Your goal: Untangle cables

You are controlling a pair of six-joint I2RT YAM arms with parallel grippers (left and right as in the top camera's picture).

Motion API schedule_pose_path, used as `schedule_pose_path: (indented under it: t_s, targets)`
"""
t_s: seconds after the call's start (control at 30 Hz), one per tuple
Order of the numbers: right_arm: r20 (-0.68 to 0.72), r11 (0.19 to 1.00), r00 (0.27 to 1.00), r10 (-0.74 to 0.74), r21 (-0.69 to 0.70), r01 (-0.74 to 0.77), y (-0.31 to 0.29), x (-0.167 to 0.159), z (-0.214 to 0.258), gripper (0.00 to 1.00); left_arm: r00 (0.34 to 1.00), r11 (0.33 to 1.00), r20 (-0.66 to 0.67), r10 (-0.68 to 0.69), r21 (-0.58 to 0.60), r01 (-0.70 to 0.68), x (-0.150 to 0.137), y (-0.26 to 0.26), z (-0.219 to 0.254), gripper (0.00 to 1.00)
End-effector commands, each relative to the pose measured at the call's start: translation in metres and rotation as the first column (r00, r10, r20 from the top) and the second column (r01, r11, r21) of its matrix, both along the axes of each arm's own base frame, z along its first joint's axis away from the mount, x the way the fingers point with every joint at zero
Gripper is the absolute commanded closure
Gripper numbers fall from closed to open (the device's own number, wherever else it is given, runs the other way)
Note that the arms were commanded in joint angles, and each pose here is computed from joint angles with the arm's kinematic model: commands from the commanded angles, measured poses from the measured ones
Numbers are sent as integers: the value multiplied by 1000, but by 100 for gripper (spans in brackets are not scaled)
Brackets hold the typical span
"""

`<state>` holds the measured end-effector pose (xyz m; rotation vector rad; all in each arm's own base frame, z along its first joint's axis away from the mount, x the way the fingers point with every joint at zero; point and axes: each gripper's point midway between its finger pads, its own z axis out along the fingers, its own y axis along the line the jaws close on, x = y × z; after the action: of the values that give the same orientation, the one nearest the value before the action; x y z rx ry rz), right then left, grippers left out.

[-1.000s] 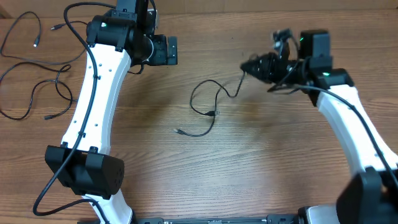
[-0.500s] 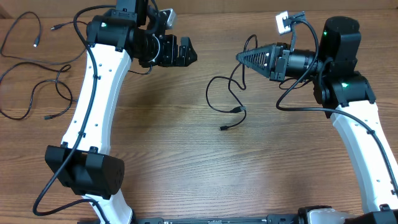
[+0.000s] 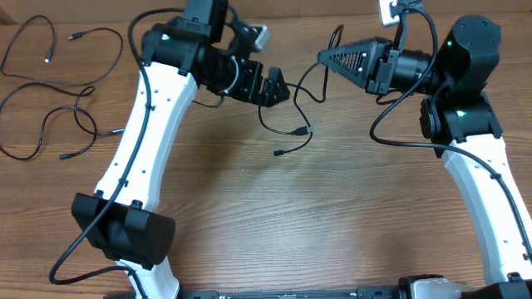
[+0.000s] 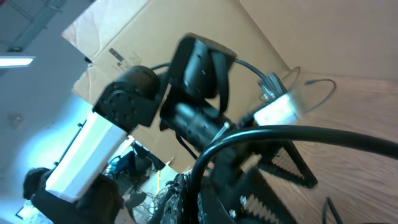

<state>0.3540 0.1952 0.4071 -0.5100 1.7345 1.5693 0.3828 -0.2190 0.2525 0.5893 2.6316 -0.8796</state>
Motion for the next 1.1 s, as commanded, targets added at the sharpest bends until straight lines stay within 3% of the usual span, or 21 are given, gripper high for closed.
schedule_pose_path:
  t_s: [0.0,0.17,0.33,0.47,0.6,0.73,0.97,1.07]
  targets:
    - [-26,999,999,18,40,-17,2,-6,19,96,989,989,49,-142,39,140,-5,-6,-13,0]
    - [-48,997,998,33,77,-29,2,-9,31,96,991,981,49,-122,161,112,13,5,-44,0]
    - [-96,993,994,57,107,-47,2,-13,39,96,993,980,39,-109,169,101,39,-2,-79,4]
    - [-118,992,991,66,118,-52,2,-15,41,96,1000,960,14,-4,280,0,60,14,-115,10]
    - [-123,992,991,49,119,-34,-4,-11,41,96,976,827,11,218,529,-191,74,69,-154,11]
    - [-119,993,993,14,119,0,-16,-5,42,96,954,752,-14,299,619,-227,68,100,-166,17]
    - [-72,991,997,-41,123,50,-34,2,48,96,922,746,9,387,585,-318,73,118,-137,7]
    - [-66,991,997,-46,122,54,-35,3,48,96,926,804,41,375,483,-347,79,105,-99,1]
